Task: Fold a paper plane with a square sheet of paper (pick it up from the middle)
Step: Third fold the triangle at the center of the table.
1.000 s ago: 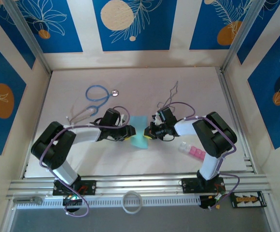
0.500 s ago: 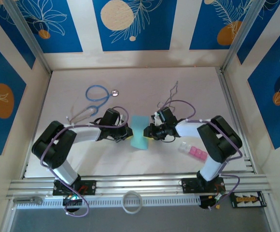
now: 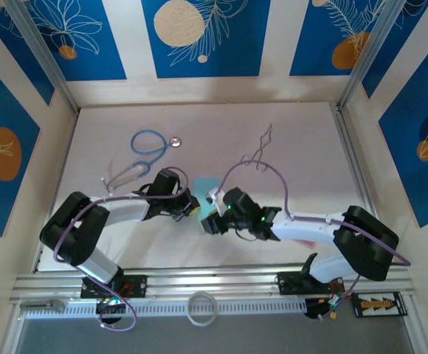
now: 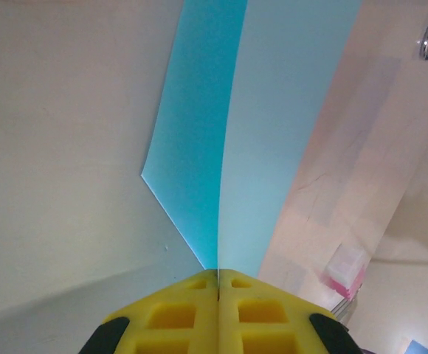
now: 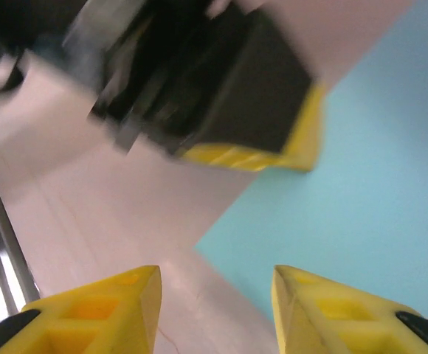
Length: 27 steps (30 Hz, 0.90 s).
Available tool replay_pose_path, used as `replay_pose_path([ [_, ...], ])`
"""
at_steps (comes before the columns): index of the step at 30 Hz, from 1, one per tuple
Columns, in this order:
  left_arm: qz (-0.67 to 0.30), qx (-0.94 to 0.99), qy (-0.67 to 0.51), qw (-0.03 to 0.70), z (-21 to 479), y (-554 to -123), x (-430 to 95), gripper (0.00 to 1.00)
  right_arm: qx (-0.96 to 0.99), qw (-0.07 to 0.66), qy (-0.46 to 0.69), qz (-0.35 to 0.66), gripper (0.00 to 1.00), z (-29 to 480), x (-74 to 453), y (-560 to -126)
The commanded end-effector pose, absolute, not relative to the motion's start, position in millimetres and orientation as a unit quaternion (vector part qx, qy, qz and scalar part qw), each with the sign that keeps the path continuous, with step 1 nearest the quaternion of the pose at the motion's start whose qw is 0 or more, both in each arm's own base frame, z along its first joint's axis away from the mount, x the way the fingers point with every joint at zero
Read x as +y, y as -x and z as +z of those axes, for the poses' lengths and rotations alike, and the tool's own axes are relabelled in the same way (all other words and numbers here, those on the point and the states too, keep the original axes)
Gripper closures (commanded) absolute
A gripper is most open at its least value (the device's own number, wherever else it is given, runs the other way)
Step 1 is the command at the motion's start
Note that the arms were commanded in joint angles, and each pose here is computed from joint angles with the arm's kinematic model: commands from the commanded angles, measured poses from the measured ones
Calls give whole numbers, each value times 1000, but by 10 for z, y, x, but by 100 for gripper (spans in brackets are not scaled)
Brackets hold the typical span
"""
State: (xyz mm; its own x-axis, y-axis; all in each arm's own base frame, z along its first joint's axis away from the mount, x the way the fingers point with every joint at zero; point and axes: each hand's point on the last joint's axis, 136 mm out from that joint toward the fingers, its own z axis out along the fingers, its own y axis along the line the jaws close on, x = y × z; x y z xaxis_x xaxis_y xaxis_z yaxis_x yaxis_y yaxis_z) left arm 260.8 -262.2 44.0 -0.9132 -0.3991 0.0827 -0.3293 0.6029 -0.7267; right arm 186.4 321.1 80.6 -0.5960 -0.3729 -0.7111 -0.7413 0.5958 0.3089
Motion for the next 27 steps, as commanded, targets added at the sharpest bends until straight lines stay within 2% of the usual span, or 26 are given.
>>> replay_pose_path([
  [1,-404,886,223,53,507,-2635,-2628,100,786,405,400,242,55,919,3281,-2002],
  [9,-406,884,226,50,505,-2626,-2655,100,772,454,423,139,56,828,3364,-2159],
  [22,-411,884,218,51,529,-2645,-2693,100,753,441,476,102,58,604,3436,-2033],
  [27,-410,884,218,50,525,-2643,-2690,100,755,454,468,73,63,600,3431,-2109],
])
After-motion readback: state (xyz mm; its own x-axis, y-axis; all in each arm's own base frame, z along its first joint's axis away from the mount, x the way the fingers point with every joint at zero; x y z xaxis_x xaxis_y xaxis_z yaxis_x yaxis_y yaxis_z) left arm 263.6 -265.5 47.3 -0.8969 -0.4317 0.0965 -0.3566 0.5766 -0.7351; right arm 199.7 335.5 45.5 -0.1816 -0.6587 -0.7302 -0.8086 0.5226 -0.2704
